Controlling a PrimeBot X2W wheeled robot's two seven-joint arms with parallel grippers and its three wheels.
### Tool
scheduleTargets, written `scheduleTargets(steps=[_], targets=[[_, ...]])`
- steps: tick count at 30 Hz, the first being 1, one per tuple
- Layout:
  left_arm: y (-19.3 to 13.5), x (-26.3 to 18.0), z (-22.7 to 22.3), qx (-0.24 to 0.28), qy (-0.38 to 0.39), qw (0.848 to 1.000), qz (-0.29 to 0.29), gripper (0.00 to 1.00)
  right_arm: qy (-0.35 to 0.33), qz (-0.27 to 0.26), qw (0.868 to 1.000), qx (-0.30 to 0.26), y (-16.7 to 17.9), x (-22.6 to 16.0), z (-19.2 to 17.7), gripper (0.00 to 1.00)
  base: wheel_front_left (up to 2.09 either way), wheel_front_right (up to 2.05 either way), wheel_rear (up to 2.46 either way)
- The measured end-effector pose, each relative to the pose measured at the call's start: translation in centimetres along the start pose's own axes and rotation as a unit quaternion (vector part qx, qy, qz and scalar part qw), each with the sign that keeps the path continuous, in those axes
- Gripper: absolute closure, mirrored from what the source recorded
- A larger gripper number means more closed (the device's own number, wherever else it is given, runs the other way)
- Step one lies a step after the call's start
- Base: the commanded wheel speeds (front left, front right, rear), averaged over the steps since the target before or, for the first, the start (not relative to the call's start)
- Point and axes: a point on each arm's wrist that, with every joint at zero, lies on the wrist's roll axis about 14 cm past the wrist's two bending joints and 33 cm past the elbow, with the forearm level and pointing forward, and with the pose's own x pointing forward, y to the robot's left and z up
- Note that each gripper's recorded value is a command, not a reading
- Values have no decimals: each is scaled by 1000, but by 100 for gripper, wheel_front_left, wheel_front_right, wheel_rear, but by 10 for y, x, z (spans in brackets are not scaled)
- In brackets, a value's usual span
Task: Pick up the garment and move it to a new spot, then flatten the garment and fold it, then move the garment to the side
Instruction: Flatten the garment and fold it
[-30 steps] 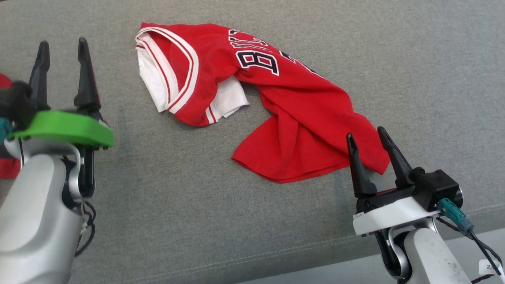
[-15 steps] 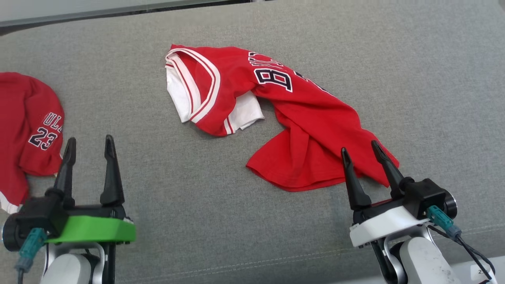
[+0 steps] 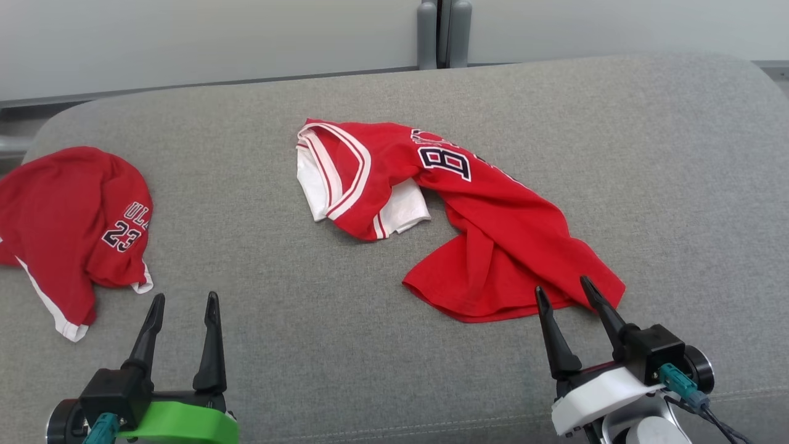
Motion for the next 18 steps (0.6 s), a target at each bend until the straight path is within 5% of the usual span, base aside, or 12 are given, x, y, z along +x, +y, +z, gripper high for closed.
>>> scheduleTargets(steps=[18], targets=[[10,-21,19,5,-30,999,16,0,-11,14,1000,0,14,-17,11,0,0,0,0]])
